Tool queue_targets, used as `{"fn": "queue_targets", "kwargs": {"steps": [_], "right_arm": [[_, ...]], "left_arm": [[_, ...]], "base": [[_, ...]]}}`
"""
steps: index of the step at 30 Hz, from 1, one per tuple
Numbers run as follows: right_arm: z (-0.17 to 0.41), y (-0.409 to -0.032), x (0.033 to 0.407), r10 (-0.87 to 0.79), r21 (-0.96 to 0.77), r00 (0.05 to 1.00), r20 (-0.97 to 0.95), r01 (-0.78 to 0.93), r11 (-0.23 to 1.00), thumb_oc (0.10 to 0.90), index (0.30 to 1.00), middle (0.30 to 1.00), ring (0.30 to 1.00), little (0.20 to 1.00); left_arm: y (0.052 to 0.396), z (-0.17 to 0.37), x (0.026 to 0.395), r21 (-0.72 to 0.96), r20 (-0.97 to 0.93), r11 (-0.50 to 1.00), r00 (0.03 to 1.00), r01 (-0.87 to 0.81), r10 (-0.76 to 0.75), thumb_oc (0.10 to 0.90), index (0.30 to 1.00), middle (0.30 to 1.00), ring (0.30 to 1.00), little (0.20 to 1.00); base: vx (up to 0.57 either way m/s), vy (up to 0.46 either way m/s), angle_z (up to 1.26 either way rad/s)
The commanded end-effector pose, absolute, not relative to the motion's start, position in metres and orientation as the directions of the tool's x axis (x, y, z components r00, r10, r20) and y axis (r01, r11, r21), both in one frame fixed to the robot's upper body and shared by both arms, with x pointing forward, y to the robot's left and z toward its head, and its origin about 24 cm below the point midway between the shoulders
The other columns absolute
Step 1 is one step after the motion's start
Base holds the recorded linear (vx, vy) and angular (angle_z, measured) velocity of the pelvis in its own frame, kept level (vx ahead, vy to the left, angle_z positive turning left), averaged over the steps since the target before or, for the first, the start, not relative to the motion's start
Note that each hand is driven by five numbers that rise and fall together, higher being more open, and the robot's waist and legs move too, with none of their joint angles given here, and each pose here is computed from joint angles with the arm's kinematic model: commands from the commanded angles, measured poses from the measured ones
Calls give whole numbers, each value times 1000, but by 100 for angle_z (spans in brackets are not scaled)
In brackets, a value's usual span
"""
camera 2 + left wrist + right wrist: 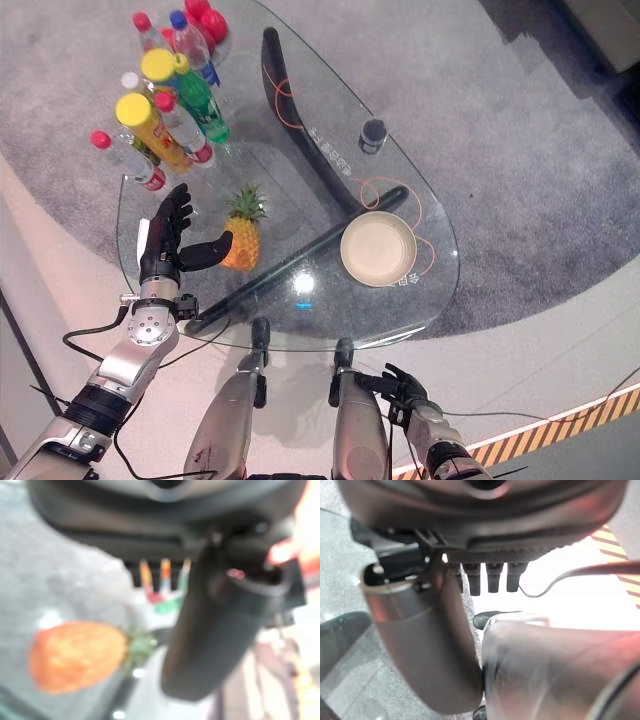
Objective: Pick up the fruit to the plate
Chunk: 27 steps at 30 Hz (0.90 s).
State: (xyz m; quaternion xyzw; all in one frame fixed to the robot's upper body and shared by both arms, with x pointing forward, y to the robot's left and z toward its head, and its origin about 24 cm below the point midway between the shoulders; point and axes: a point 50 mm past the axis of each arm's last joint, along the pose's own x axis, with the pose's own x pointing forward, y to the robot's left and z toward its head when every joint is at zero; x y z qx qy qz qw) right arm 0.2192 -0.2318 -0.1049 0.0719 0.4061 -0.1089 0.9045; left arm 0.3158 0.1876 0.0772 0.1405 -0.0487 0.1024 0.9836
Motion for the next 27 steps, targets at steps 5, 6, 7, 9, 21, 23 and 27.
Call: {"fn": "queue_targets", "kwargs": {"steps": [5, 6, 7, 9, 21, 23, 27], "right_arm": [[-121, -239, 188, -177, -65, 532, -828, 222, 973, 800, 900, 900, 900, 900], [-120, -239, 189, -175, -63, 536, -826, 221, 973, 800, 900, 900, 900, 900], [-121, -239, 188, -175, -63, 534, -827, 221, 973, 800, 900, 900, 900, 900], [-120, -239, 189, -174, -62, 540, -823, 219, 974, 800, 900, 900, 900, 900], [-115, -236, 198, -172, -65, 561, -810, 205, 977, 800, 900, 900, 900, 900], [-114, -236, 199, -171, -64, 565, -807, 204, 977, 800, 900, 900, 900, 900], [-114, -236, 199, -169, -63, 567, -806, 203, 977, 800, 900, 900, 900, 900]], "left_arm": [[189, 124, 342, 195, 300, 938, 928, -288, 222, 800, 900, 900, 900, 900], [191, 123, 343, 183, 292, 940, 929, -289, 229, 800, 900, 900, 900, 900], [191, 123, 343, 184, 290, 940, 929, -288, 229, 800, 900, 900, 900, 900], [193, 122, 346, 169, 276, 942, 931, -291, 238, 800, 900, 900, 900, 900], [195, 133, 356, 166, 303, 922, 908, -351, 291, 800, 900, 900, 900, 900], [197, 137, 357, 170, 317, 912, 897, -374, 309, 800, 900, 900, 900, 900], [198, 139, 361, 155, 302, 908, 894, -389, 331, 800, 900, 900, 900, 900]], "base": [[-8, 31, -3], [2, 16, -6], [3, 20, -3], [0, 0, 0], [0, 2, -4], [0, 0, 0], [0, 0, 0]]}}
